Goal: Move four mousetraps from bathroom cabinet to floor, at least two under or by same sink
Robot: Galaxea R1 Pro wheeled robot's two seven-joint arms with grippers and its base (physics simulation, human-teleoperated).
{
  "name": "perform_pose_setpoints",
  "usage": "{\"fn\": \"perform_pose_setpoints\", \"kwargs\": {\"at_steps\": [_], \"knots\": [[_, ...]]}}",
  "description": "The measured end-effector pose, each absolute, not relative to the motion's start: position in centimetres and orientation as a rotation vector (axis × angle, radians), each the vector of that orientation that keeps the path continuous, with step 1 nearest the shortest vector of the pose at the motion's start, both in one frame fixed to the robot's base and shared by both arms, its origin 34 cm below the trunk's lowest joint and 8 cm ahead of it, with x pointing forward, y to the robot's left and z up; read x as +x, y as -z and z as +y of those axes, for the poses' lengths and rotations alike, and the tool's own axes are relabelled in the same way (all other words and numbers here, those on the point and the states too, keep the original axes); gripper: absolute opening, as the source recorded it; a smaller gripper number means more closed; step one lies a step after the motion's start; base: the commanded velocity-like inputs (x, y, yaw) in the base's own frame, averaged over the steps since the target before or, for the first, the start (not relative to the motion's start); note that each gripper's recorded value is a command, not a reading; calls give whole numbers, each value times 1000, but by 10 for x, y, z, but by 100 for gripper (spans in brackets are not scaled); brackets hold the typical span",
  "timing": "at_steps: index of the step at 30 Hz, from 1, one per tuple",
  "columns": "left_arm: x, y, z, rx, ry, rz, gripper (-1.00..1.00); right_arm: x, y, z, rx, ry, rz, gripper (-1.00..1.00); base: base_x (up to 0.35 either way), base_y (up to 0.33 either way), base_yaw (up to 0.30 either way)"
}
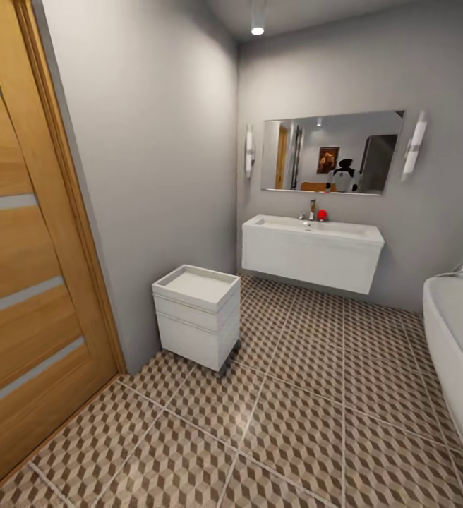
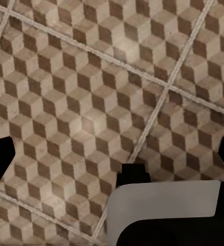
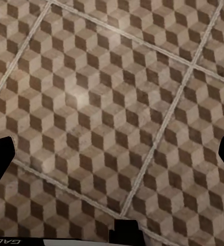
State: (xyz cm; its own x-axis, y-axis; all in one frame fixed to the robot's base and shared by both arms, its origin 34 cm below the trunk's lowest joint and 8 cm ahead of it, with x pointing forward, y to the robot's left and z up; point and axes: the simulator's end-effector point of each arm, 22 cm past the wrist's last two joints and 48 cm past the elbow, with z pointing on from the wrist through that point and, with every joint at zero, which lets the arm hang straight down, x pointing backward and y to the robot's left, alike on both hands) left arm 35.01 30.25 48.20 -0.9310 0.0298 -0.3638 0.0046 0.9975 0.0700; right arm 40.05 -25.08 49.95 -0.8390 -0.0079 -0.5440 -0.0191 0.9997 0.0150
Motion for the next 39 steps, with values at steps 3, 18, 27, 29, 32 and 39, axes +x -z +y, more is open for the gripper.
{"fn": "perform_pose_setpoints", "kwargs": {"at_steps": [3,18,27,29,32,39], "knots": [[350,-482,302,25,-95,2767,100,401,-500,-251,-19,-25,2566,100,0,0,286],[350,-482,302,24,-96,2767,100,401,-500,-252,-18,-24,2566,100,0,0,286],[350,-482,302,26,-95,2767,100,401,-500,-252,-17,-23,2566,100,0,0,286],[350,-482,302,26,-95,2767,100,401,-500,-252,-17,-23,2566,100,0,0,286],[350,-482,302,26,-95,2767,100,401,-500,-252,-17,-23,2566,100,0,0,286],[350,-482,302,26,-95,2767,100,401,-500,-252,-16,-25,2566,100,0,0,286]]}}
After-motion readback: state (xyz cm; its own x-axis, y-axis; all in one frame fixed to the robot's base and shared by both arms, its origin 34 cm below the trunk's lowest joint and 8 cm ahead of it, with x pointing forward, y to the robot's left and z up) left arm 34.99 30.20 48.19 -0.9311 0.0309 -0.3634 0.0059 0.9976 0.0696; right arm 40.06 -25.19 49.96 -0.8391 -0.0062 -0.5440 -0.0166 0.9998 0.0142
